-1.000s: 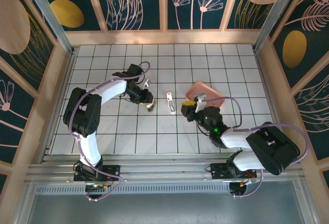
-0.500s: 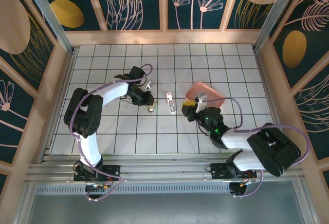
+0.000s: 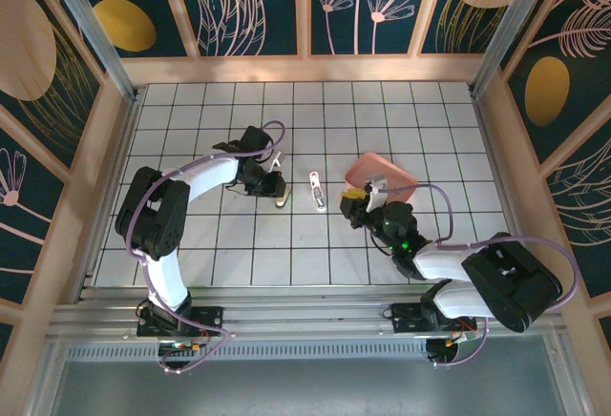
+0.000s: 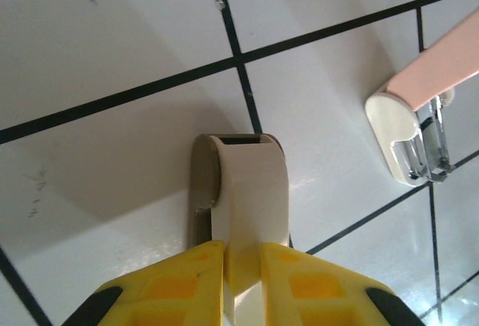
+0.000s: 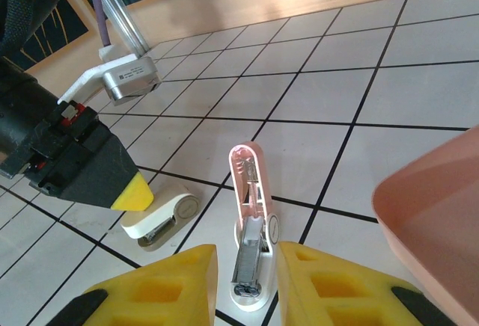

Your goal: Load the staples into the stapler

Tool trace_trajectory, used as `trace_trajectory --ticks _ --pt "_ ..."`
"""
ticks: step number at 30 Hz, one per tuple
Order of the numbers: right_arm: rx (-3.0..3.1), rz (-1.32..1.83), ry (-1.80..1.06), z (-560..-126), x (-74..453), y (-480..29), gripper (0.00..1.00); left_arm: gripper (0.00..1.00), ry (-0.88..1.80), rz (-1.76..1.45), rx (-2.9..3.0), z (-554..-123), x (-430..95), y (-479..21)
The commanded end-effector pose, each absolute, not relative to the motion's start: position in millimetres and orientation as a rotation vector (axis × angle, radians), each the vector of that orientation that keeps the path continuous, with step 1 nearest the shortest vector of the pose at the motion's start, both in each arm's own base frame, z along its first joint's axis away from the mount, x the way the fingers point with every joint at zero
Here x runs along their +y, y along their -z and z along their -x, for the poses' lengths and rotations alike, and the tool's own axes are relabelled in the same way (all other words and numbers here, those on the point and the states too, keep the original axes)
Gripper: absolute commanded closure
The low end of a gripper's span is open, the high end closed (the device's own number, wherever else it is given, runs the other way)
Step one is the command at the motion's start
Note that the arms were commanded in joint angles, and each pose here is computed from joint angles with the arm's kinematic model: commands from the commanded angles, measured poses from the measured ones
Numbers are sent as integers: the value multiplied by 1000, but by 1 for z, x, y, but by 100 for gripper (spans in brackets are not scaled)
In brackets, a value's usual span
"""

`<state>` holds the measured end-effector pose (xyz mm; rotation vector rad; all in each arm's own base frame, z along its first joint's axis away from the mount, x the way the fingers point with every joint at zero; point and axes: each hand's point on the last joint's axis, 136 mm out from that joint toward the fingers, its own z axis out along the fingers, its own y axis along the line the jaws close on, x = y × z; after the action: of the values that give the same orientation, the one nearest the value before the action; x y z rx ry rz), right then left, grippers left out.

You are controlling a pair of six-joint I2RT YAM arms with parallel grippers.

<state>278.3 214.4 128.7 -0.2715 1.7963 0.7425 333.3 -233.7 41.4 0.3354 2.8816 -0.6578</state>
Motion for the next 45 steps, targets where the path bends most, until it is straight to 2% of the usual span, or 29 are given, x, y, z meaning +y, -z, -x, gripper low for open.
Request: trace_trajectory --ticks 1,8,20,25,33,45 --pt "1740 255 -719 -280 208 -141 73 80 384 -356 3099 -292 -197 7" --pt "1735 256 -716 -280 207 -142 73 76 445 -360 3051 -302 -208 -3" --pt "1701 250 -742 -278 207 -152 73 49 620 -378 2714 -368 -250 -100" --pt "1687 242 -737 -275 203 -154 72 42 730 -505 2603 -380 -273 -124" --pt "1707 257 -713 -272 199 -146 71 35 896 -765 2505 -377 -317 -118" --pt "1724 232 -722 -265 186 -138 69 33 963 -833 2512 -389 -343 -89"
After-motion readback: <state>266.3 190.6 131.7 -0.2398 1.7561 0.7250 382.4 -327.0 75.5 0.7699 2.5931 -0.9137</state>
